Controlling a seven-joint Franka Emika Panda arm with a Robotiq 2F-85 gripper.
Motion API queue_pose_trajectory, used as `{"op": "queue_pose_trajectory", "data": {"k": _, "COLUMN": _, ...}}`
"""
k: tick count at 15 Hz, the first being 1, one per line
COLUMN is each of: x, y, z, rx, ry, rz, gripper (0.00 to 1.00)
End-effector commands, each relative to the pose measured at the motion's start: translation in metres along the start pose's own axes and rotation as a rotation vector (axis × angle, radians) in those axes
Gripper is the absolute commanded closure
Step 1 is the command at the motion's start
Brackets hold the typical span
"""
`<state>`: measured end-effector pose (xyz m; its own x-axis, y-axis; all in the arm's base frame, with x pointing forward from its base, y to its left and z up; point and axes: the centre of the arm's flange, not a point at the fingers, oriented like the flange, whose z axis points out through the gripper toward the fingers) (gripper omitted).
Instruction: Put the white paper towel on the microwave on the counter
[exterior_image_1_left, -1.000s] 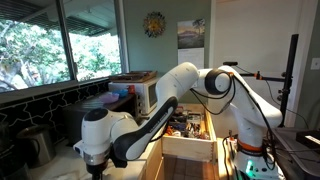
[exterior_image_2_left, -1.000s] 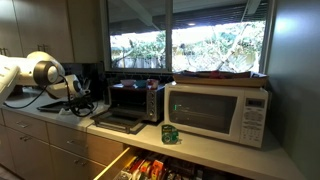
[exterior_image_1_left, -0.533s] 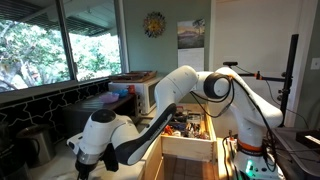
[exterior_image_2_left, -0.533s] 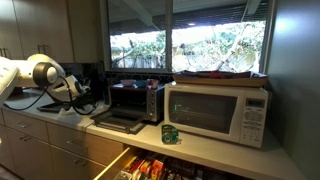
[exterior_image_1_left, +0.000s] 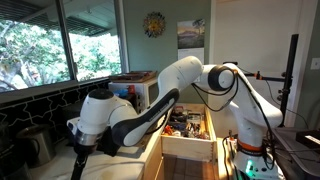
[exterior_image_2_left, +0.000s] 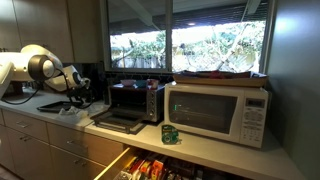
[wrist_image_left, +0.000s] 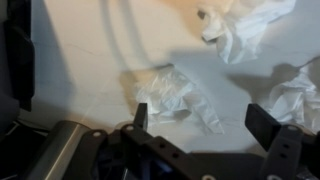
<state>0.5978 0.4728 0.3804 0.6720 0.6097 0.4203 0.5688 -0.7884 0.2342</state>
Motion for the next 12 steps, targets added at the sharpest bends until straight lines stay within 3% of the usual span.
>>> {"op": "queue_pose_trajectory", "data": {"k": 1, "x": -0.004, "y": 0.008, "z": -0.067, "rx": 0.143, "ry": 0.012, "rz": -0.016, "gripper": 0.0}}
{"op": "queue_pose_trajectory", "data": {"k": 3, "x": -0.001, "y": 0.001, "z": -0.102, "rx": 0.211, "ry": 0.072, "rz": -0.05, "gripper": 0.0}}
{"op": "queue_pose_trajectory", "data": {"k": 5, "x": -0.004, "y": -0.002, "z": -0.138, "rx": 0.208, "ry": 0.109, "rz": -0.064, "gripper": 0.0}}
{"op": "queue_pose_trajectory", "data": {"k": 7, "x": -0.019, "y": 0.001, "z": -0.17, "rx": 0.152, "ry": 0.07, "rz": -0.053, "gripper": 0.0}}
{"op": "queue_pose_trajectory", "data": {"k": 8, "x": -0.036, "y": 0.001, "z": -0.18, "rx": 0.117, "ry": -0.004, "rz": -0.069, "gripper": 0.0}}
{"op": "queue_pose_trajectory", "data": {"k": 10, "x": -0.067, "y": 0.005, "z": -0.201, "rx": 0.053, "ry": -0.072, "rz": -0.085, "gripper": 0.0}}
{"op": "queue_pose_trajectory", "data": {"k": 12, "x": -0.091, "y": 0.011, "z": -0.222, "rx": -0.01, "ry": 0.026, "rz": -0.116, "gripper": 0.0}}
